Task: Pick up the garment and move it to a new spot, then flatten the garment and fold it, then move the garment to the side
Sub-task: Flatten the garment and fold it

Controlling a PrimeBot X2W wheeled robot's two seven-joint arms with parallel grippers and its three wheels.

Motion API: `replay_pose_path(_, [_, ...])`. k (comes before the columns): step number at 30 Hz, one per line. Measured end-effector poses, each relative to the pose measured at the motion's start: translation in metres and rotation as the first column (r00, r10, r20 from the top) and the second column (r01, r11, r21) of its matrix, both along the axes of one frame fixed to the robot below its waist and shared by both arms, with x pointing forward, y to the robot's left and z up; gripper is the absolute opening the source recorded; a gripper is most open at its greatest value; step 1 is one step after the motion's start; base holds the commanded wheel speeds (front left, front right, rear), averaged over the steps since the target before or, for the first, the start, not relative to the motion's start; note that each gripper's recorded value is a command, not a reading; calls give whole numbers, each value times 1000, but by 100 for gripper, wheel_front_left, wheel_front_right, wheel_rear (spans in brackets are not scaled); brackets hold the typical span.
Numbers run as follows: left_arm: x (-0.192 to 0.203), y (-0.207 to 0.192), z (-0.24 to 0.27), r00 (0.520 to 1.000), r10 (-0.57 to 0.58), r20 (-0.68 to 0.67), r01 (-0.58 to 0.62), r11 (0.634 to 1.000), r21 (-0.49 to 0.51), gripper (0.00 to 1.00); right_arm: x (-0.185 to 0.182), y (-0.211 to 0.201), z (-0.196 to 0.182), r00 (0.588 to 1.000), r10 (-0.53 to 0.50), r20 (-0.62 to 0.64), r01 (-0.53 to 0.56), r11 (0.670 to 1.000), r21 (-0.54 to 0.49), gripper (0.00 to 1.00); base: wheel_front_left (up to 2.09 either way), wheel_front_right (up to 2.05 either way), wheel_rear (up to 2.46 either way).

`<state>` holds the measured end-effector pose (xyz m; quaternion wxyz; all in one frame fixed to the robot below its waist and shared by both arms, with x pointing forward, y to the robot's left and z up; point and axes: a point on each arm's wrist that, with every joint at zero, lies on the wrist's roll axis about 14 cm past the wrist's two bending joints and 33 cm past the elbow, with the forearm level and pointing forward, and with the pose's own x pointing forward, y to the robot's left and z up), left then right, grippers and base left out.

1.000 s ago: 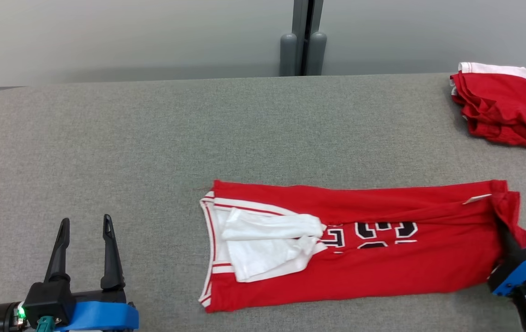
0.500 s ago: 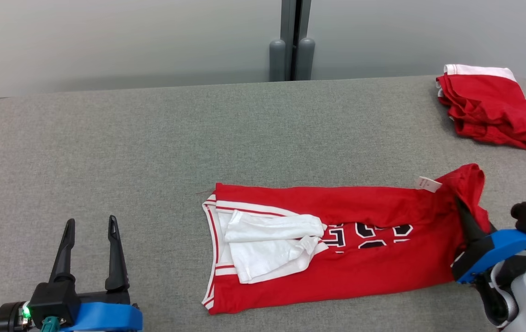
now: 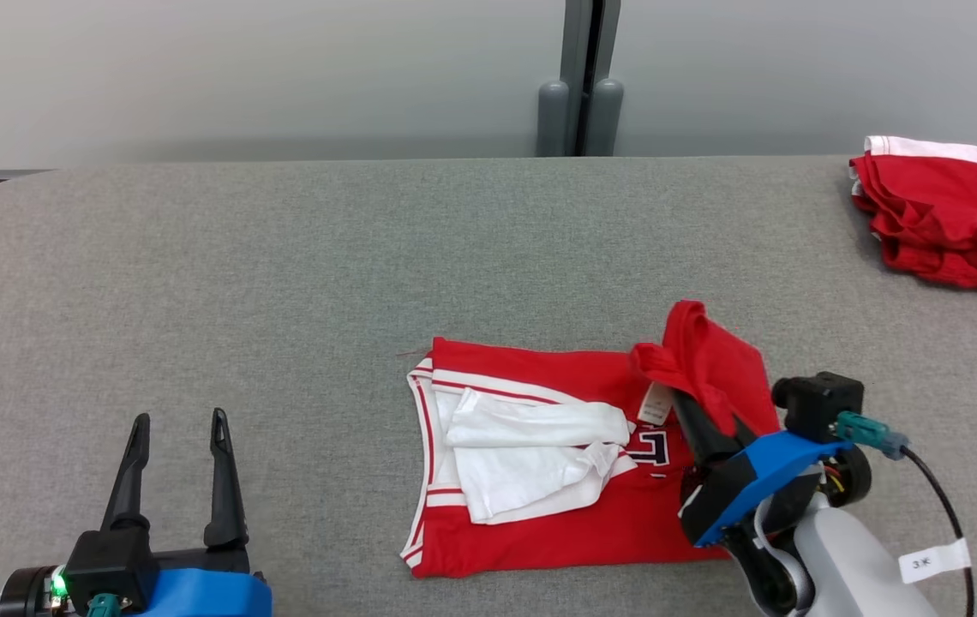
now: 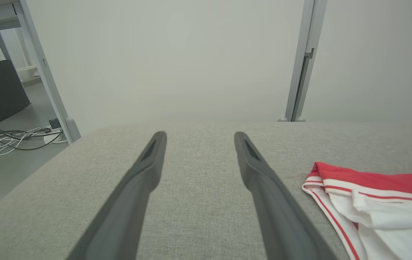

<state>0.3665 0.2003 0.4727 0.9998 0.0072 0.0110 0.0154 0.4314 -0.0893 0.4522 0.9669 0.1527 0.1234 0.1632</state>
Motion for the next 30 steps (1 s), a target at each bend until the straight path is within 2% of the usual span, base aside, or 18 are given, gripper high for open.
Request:
replay_pose_path(11, [-5,6,-3,1000,27,-12,-27,1000,-7,100,1,75,2,986,169,-1,-169,984,55,0,0,0,0])
replay_pose_path(17, [-6,10,-5,999,41,-19,-42,999,-12,100,-5,112,2,964,267,-8,-265,958,107,0,0,0,0])
replay_pose_path(25, [-3,11,-9,998,54,-31,-54,998,-20,100,-3,136,-2,943,333,-9,-329,936,122,0,0,0,0])
replay_pose_path(26, [-3,11,-10,998,55,-33,-56,998,-22,100,-3,137,-4,941,337,-14,-333,935,120,4,0,0,0])
replay_pose_path(27, [-4,11,-10,998,55,-36,-56,998,-22,100,-4,139,-7,939,344,-20,-340,933,114,42,0,0,0])
replay_pose_path(28, [-3,10,-11,998,53,-37,-54,998,-22,100,-6,140,-11,935,353,-33,-348,931,107,100,0,0,0])
replay_pose_path(30, [-3,10,-11,998,52,-38,-53,998,-24,100,-9,140,-14,933,357,-42,-351,930,107,100,0,0,0])
